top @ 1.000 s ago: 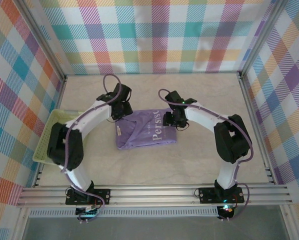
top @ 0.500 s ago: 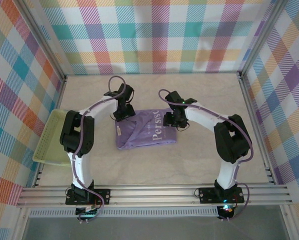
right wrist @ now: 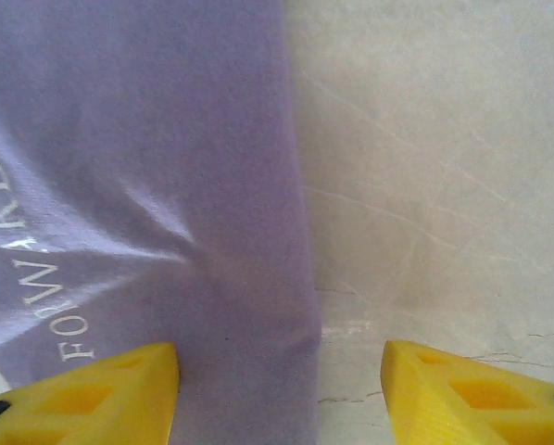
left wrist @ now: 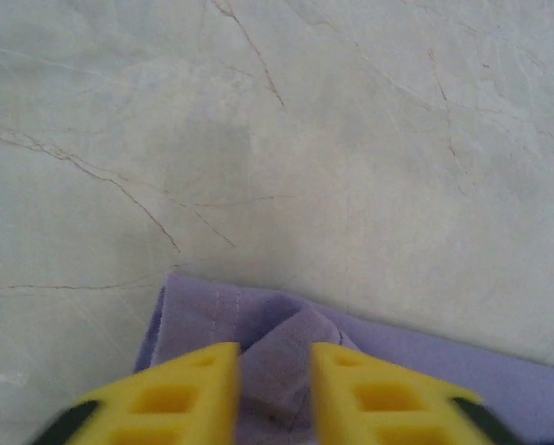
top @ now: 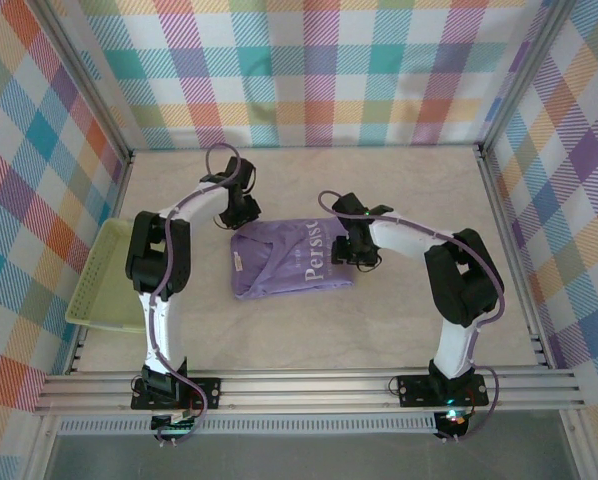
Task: Fold the inside-out t-shirt
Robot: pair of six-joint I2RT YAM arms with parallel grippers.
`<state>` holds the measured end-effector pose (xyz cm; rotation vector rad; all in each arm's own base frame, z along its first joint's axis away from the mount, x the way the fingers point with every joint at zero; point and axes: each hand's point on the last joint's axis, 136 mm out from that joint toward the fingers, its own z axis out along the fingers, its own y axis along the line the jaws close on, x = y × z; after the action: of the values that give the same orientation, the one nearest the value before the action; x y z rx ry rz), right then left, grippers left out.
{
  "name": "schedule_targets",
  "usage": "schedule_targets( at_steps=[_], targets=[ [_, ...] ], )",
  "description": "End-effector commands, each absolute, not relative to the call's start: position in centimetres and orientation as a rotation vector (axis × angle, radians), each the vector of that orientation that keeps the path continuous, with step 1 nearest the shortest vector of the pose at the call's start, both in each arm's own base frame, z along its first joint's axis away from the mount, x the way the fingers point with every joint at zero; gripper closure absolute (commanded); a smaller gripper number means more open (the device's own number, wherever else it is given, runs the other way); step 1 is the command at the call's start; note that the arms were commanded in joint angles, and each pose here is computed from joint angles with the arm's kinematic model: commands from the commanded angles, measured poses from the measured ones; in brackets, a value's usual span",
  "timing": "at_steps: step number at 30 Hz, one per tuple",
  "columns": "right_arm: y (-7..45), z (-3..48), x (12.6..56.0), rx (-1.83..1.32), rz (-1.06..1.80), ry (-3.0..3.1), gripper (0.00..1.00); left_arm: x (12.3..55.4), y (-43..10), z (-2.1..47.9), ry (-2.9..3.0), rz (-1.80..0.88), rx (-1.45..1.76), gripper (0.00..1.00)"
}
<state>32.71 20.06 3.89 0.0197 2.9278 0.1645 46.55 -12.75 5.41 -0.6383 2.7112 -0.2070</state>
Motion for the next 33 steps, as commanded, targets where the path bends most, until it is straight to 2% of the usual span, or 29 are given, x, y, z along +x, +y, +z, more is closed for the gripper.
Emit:
schedule_targets(
  at_steps=[1,4,6,8,12,16,27,33],
  targets=[
    [19.8,3.7,32.5,-0.009,0.136,2.924,0.40,45.3,-12.3,8.2,2.676,-0.215,-0.632,0.56],
    [19.8,3.3,32.3,-0.008,0.136,2.930,0.40,43.7,-12.5,10.1,2.667,-0.229,-0.620,0.52],
    [19.8,3.1,32.2,-0.007,0.137,2.935,0.40,42.0,-11.8,11.0,2.661,-0.147,-0.624,0.45],
    [19.8,3.0,32.2,-0.003,0.138,2.934,0.40,40.4,-11.0,11.2,2.664,-0.066,-0.638,0.43],
    [19.9,2.9,32.2,0.004,0.147,2.934,0.40,38.9,-13.5,9.9,2.699,-0.242,-0.612,0.39],
    [20.0,2.9,32.3,0.006,0.152,2.929,0.40,39.8,-15.6,8.3,2.733,-0.358,-0.577,0.40],
    [19.7,3.8,32.3,-0.005,0.142,2.914,0.39,43.0,-14.9,6.6,2.740,-0.319,-0.641,0.44],
    [19.7,3.6,32.0,0.004,0.152,2.921,0.39,44.7,-14.5,5.8,2.726,-0.296,-0.642,0.53]
  ],
)
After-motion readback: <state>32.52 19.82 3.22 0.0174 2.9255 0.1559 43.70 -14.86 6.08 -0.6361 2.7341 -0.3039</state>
